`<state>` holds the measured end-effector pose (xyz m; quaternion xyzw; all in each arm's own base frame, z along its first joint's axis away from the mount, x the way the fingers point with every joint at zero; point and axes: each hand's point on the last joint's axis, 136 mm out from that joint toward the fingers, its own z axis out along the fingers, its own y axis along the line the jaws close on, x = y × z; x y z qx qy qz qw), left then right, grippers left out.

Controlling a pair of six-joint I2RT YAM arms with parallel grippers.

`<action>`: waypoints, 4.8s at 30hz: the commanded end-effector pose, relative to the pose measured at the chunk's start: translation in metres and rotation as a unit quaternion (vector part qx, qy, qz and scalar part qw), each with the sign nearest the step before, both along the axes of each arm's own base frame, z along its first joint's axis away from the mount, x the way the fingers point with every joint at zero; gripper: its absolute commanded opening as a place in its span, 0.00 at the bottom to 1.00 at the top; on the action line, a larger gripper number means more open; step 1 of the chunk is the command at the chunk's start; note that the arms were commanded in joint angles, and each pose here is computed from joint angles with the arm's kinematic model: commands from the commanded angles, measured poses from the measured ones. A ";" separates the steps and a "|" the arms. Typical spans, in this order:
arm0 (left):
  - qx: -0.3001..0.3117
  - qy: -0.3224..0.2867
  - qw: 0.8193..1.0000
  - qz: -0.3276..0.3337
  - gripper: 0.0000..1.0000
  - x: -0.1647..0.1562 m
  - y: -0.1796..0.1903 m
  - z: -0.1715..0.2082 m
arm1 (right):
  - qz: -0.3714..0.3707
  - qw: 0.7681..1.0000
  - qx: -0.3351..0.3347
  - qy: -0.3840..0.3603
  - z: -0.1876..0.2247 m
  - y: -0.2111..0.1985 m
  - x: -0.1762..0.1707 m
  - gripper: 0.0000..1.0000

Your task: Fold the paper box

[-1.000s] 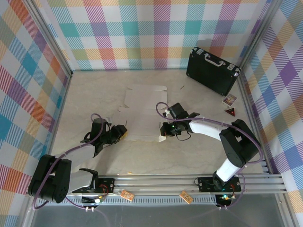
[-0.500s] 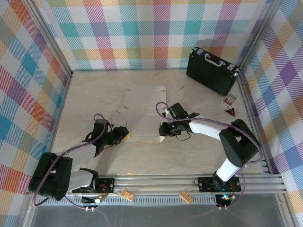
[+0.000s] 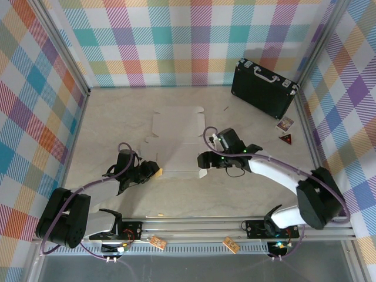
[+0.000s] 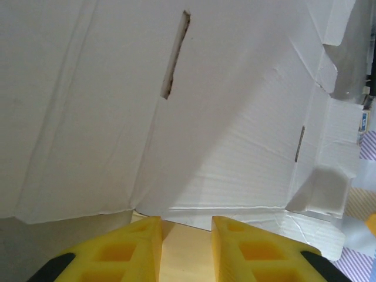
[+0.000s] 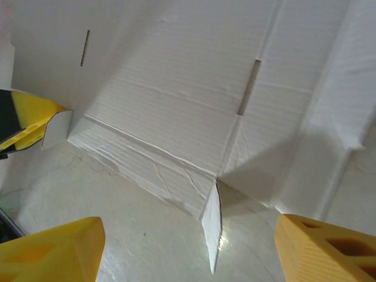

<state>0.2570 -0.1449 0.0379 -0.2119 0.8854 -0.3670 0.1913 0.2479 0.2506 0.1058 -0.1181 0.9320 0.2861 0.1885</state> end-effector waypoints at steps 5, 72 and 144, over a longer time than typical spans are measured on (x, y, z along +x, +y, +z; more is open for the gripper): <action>0.027 0.002 1.000 -0.006 0.28 -0.009 0.006 -0.002 | 0.006 0.998 -0.007 0.055 -0.018 -0.016 -0.030 0.67; -0.146 -0.060 0.967 0.201 0.86 -0.059 0.050 0.093 | -0.123 0.953 0.231 0.150 0.040 0.003 0.011 0.00; -0.192 -0.022 0.950 0.245 0.68 0.031 0.020 0.083 | -0.113 0.930 0.289 0.199 0.033 0.021 0.014 0.00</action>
